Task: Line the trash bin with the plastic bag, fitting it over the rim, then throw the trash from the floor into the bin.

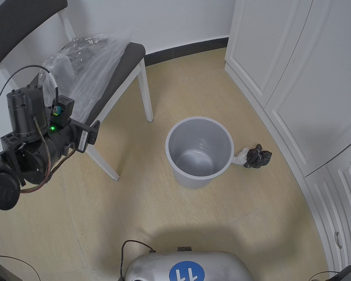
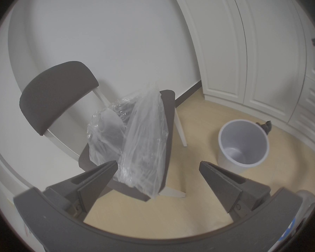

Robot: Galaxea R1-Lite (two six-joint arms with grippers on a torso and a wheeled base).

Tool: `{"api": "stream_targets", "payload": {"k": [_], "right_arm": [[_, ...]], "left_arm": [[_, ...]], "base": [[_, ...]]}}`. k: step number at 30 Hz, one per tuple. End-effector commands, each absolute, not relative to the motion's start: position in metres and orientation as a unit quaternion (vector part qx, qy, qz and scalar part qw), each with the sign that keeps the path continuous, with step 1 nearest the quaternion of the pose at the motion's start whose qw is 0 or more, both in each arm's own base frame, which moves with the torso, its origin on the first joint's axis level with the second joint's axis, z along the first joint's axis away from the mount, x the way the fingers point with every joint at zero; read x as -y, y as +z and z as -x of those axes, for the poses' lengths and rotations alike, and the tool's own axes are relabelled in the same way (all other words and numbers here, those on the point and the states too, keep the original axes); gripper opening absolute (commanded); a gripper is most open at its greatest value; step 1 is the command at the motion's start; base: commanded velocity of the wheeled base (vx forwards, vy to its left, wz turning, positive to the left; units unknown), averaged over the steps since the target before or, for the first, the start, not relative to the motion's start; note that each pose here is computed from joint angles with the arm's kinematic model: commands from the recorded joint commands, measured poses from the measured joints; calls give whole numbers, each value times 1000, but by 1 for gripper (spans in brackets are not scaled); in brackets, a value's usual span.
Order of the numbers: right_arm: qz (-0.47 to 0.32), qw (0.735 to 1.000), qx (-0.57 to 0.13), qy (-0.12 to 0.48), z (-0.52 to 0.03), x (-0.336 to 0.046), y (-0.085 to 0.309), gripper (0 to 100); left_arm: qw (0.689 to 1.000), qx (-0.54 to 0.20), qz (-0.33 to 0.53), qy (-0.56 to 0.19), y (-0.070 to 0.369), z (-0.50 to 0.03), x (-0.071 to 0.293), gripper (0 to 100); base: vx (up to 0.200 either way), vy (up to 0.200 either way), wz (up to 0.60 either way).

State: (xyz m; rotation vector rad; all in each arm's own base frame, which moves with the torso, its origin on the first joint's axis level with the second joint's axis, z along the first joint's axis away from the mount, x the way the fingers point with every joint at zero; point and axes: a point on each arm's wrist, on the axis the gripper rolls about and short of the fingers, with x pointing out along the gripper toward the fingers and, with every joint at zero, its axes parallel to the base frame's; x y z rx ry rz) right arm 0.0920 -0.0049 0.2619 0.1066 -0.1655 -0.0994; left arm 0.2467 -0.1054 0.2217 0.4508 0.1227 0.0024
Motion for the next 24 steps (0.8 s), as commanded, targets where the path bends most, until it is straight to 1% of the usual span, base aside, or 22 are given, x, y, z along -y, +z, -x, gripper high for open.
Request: {"api": "stream_targets", "payload": {"k": [1,8,12,17,24], "right_arm": [[-53,993,92,-49,-88,5,264,100],[-54,993,98,-48,-85,5,266,100],[-54,992,100,-47,-84,5,266,100],[-54,993,98,-47,-85,5,266,100],[-54,992,100,-47,-84,5,266,100]], "left_arm": [[967,-80,-243,15,203,-270,109,100],[970,-64,-230,47,207,-276,93,100],[973,-50,-217,62,220,-265,79,100],[971,-52,-214,95,224,-265,58,100],[968,-56,-211,119,223,-268,35,100]], "base": [[0,0,0],[0,0,0],[0,0,0],[0,0,0],[0,0,0]]}}
